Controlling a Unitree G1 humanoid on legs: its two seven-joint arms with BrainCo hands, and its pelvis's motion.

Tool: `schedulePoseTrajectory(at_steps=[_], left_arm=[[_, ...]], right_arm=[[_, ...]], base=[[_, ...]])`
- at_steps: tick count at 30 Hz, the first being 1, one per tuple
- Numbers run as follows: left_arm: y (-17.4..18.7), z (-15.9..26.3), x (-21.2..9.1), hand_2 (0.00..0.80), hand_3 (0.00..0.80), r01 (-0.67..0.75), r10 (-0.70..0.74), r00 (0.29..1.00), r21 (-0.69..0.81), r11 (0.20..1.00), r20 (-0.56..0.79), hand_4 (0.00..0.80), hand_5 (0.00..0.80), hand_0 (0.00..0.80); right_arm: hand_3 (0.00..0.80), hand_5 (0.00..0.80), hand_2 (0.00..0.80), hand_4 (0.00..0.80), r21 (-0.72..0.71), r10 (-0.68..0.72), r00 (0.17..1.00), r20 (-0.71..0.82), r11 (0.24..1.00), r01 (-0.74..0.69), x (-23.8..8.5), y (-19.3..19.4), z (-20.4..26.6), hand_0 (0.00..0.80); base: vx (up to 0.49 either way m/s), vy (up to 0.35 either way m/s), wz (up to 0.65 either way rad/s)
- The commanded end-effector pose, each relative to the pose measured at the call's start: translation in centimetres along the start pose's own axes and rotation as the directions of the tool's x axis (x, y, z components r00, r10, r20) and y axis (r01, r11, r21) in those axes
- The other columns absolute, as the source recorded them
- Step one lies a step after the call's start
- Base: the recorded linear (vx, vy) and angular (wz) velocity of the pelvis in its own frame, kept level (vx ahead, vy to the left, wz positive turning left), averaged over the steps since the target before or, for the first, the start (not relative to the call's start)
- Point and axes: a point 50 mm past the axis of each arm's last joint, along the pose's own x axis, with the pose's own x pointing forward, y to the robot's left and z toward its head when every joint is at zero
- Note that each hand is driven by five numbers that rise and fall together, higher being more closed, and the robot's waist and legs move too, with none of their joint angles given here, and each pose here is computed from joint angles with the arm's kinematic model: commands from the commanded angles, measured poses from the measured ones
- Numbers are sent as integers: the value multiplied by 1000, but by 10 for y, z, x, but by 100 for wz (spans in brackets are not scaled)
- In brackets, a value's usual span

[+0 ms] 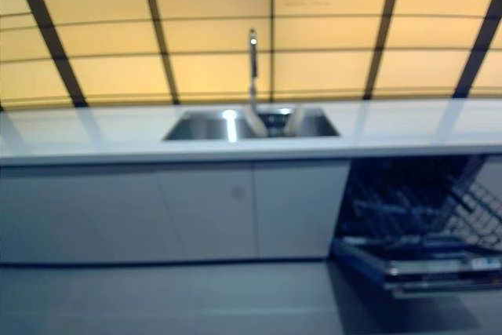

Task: Take plates into dishwasher

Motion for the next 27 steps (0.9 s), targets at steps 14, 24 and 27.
schedulePoseTrajectory(at_steps=[14, 24, 27], left_arm=[[19, 13, -1, 0, 0, -16, 16, 1000, 45, 999, 9, 0, 0, 0], [23, 4, -2, 0, 0, -33, 33, 999, 40, 999, 4, 0, 0, 0], [25, 2, -3, 0, 0, -39, 39, 999, 27, 999, 0, 0, 0, 0]], right_arm=[[0, 0, 0, 0, -267, 158, 923, 351, 962, -63, -7, -21, 88, 0], [0, 0, 0, 0, -245, 143, 724, 675, 969, 36, -55, -59, 161, 0], [0, 0, 0, 0, -228, 115, 647, 754, 969, 93, -81, -78, 177, 0]], base=[[-17, -20, 0], [6, -40, 2], [6, -61, 0]])
